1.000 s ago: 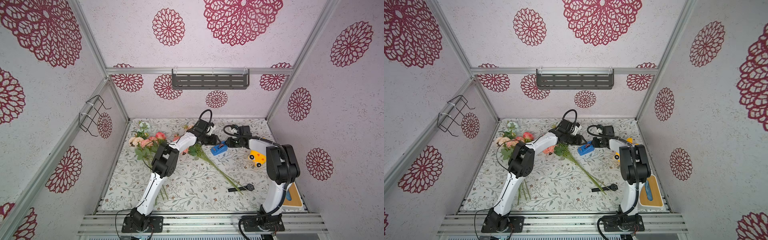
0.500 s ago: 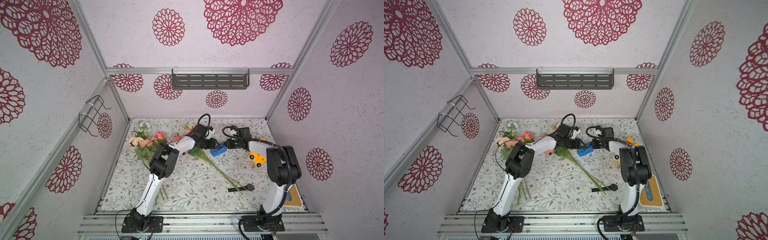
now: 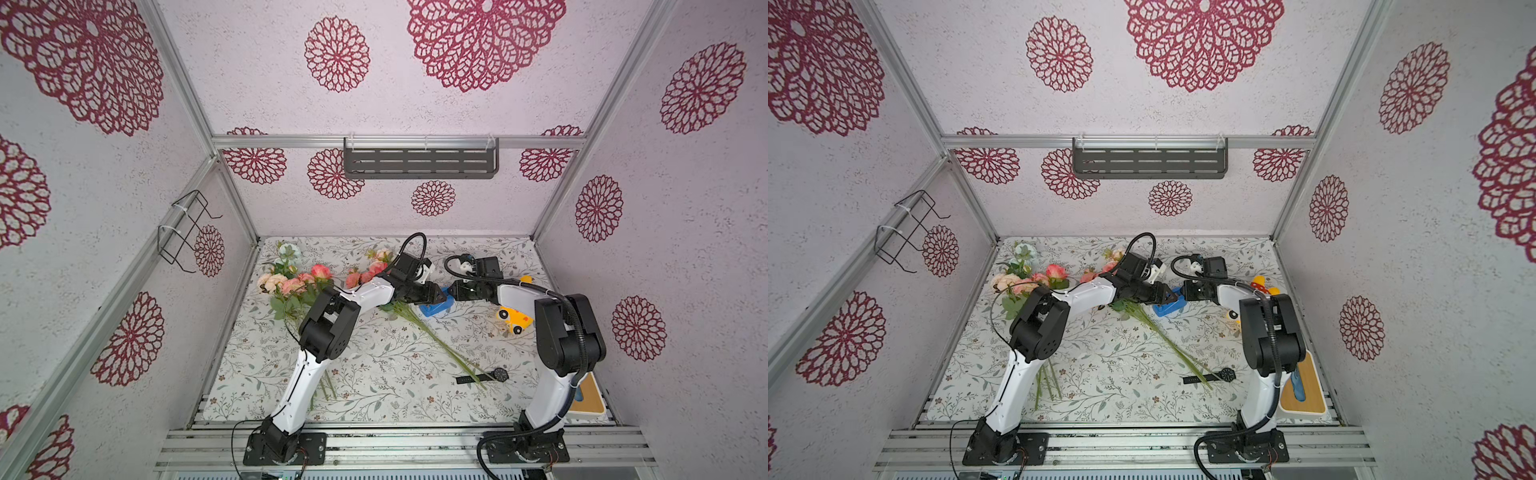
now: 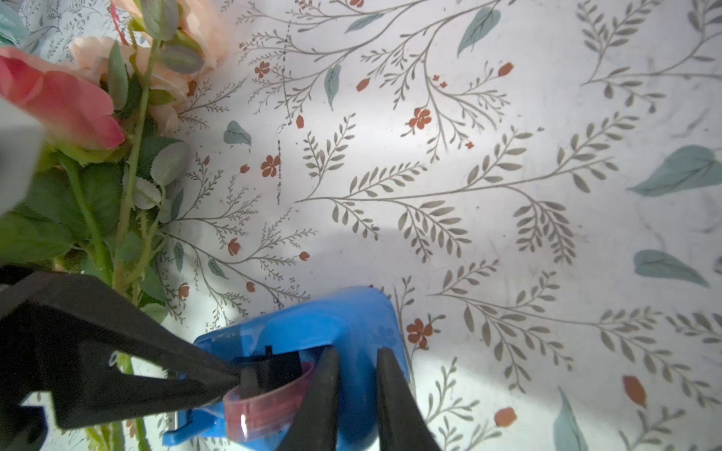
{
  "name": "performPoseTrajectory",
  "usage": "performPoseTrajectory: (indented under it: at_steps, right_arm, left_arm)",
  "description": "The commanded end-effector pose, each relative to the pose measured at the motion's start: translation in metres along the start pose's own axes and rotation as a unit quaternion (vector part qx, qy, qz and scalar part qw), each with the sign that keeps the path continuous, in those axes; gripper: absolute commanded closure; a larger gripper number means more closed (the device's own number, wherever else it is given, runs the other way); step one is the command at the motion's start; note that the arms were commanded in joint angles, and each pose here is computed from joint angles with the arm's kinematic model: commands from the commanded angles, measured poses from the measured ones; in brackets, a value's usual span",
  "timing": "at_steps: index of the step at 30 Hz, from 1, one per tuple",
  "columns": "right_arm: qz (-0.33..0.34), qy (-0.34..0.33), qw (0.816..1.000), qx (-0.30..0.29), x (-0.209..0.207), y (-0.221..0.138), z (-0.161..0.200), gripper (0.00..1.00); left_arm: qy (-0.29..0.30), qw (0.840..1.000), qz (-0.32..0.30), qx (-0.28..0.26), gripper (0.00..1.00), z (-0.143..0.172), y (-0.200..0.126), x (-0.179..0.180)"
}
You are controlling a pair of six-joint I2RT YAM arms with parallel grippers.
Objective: Wrap bouquets with tape
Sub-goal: Move the Tape Cutter to the center of the board.
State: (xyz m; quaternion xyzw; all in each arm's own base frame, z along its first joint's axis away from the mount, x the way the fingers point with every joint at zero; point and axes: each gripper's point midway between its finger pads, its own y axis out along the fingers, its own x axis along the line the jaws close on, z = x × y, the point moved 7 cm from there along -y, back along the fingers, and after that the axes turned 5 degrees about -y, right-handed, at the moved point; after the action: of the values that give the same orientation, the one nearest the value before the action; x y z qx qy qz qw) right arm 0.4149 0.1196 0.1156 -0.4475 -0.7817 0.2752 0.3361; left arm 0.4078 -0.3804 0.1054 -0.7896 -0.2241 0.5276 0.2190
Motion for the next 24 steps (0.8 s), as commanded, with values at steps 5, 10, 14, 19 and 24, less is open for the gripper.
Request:
performPoseTrajectory:
  at_steps: [5,10,14,19,24]
  right_arm:
    - [-0.023,0.029,0.998,0.054,0.016,0.002,0.021,0.79]
    - [-0.024,0.026,0.998,0.057,0.016,0.003,0.022,0.78]
    - [-0.024,0.021,0.998,0.059,0.016,0.001,0.02,0.78]
    - [-0.024,0.018,0.998,0.06,0.017,-0.001,0.016,0.78]
    - [-0.028,0.024,0.998,0.043,0.021,-0.01,0.009,0.74]
  left_arm:
    - [0.017,0.999,-0.045,-0.023,0.47,-0.012,-0.023,-0.02]
    - [0.04,0.998,-0.051,-0.001,0.45,-0.02,-0.023,-0.016]
    - [0.062,0.995,-0.054,0.053,0.47,-0.01,-0.019,-0.011]
    - [0.066,0.991,-0.068,0.097,0.49,-0.001,-0.017,0.003]
    - [0.068,0.989,-0.052,0.116,0.51,0.004,-0.012,0.006]
